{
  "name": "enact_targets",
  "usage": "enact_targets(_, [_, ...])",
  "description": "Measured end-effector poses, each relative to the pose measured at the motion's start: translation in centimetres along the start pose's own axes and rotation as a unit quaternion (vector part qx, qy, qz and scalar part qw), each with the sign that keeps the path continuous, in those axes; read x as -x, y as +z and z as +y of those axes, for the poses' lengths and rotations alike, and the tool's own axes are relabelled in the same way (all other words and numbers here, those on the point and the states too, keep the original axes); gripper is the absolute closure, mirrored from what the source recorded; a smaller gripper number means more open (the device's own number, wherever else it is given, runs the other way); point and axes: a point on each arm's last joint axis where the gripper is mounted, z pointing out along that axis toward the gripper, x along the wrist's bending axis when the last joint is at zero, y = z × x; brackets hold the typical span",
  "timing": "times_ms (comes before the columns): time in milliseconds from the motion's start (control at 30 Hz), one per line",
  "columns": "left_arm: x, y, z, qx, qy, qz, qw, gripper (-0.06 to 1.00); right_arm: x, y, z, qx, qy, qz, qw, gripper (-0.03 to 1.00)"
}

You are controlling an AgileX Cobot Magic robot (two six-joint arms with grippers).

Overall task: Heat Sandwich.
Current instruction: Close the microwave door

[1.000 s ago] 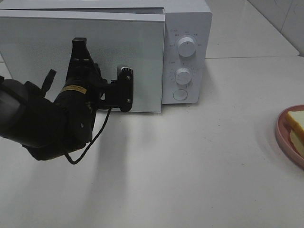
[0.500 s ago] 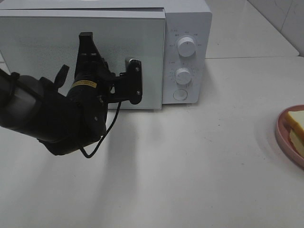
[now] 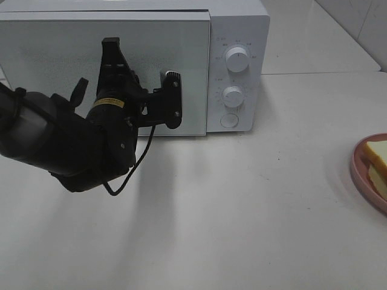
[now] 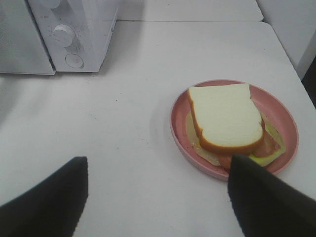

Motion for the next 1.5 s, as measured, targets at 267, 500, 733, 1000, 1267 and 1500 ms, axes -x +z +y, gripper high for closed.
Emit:
enact_targets(267, [-0.1,0.8,-1.0,-0.009,0.001,-0.003,1.000,0.94,0.0,0.0,0.0,0.000,0.000,0.000,1.000,0.21])
enact_targets(500, [0.0,0.8,-1.0,-0.008,0.001,-0.004,1.000,0.94,0.0,0.0,0.0,0.000,0.000,0.000,1.000,0.21])
enact_targets(733, [0.0,0.8,-1.0,-0.008,0.001,-0.004,1.000,0.94,0.0,0.0,0.0,0.000,0.000,0.000,1.000,0.21])
enact_targets(1000, [0.0,0.8,-1.0,-0.008,-0.001,-0.004,1.000,0.94,0.0,0.0,0.0,0.000,0.000,0.000,1.000,0.21])
enact_targets(1267, [0.1,0.4,-0.7,-0.026,-0.055,-0.011,0.998,0.94,0.0,0.0,0.0,0.000,0.000,0.000,1.000,0.21])
enact_targets(1500, [0.2,-1.4,0.9,-0.042,-0.117,-0.015,0.992,0.94,0.0,0.0,0.0,0.000,0.000,0.000,1.000,0.21])
